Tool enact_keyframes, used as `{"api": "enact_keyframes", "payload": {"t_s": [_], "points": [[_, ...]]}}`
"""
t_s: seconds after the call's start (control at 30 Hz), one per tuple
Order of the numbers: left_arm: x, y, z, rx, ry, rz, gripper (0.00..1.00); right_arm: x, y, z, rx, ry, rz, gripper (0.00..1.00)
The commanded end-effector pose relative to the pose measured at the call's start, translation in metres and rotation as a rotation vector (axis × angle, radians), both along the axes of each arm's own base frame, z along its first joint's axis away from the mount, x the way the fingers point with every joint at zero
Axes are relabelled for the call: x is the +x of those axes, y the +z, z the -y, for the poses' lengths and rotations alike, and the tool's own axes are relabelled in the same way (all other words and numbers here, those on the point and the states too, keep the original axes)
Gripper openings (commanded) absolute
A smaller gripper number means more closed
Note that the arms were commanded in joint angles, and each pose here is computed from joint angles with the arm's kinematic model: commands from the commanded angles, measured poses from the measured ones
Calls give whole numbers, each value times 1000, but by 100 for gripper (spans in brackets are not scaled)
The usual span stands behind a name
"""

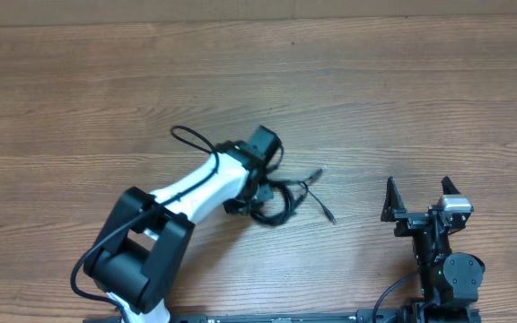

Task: Untangle cables
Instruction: 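Move the left gripper forward and lower it onto the black cable coil, then close the left gripper on the coil and lift it slightly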

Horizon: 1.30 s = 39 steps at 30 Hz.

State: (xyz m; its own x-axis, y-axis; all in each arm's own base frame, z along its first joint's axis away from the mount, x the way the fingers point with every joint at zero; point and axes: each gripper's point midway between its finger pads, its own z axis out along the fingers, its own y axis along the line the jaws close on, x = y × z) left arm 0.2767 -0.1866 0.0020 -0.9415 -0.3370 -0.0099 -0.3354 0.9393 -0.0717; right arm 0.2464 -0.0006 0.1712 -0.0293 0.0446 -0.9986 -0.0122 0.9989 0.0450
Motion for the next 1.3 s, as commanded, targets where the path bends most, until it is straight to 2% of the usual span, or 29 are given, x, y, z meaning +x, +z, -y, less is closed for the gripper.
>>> {"api": "enact_keyframes", "payload": {"t_s": [0.0, 0.1, 0.2, 0.27, 0.5, 0.57, 0.63, 0.67, 0.73, 0.8, 1.0, 1.13, 1.27], "points": [[47, 17, -19, -25, 138, 76, 4, 0, -2, 3, -5, -14, 5, 100], [59, 26, -20, -124, 284, 46, 4, 0, -1, 3, -5, -14, 5, 100], [55, 27, -17, -179, 377, -7, 5, 0, -1, 3, -5, -14, 5, 100], [53, 28, -12, -203, 370, -24, 13, 0, -1, 3, -5, -14, 5, 100], [37, 27, -2, -182, 246, -51, 59, 0, -2, 3, -5, -14, 5, 100], [37, 26, -1, -170, 159, -29, 70, 0, -1, 3, -5, -14, 5, 100], [44, 26, -4, -150, 59, 17, 71, 0, -1, 3, -5, -14, 5, 100], [48, 26, -5, -135, -17, 49, 72, 0, -1, 3, -5, -14, 5, 100], [64, 27, -11, -69, -267, 149, 83, 0, -1, 3, -5, -14, 5, 100], [74, 28, -17, -10, -412, 207, 90, 0, -1, 3, -5, -14, 5, 100], [94, 33, -18, 95, -782, 312, 99, 0, -1, 3, -5, -14, 5, 100], [102, 36, -10, 107, -982, 369, 97, 0, -1, 3, -5, -14, 5, 100], [106, 40, 4, 84, -1163, 435, 89, 0, -2, 3, -5, -14, 5, 100]]}}
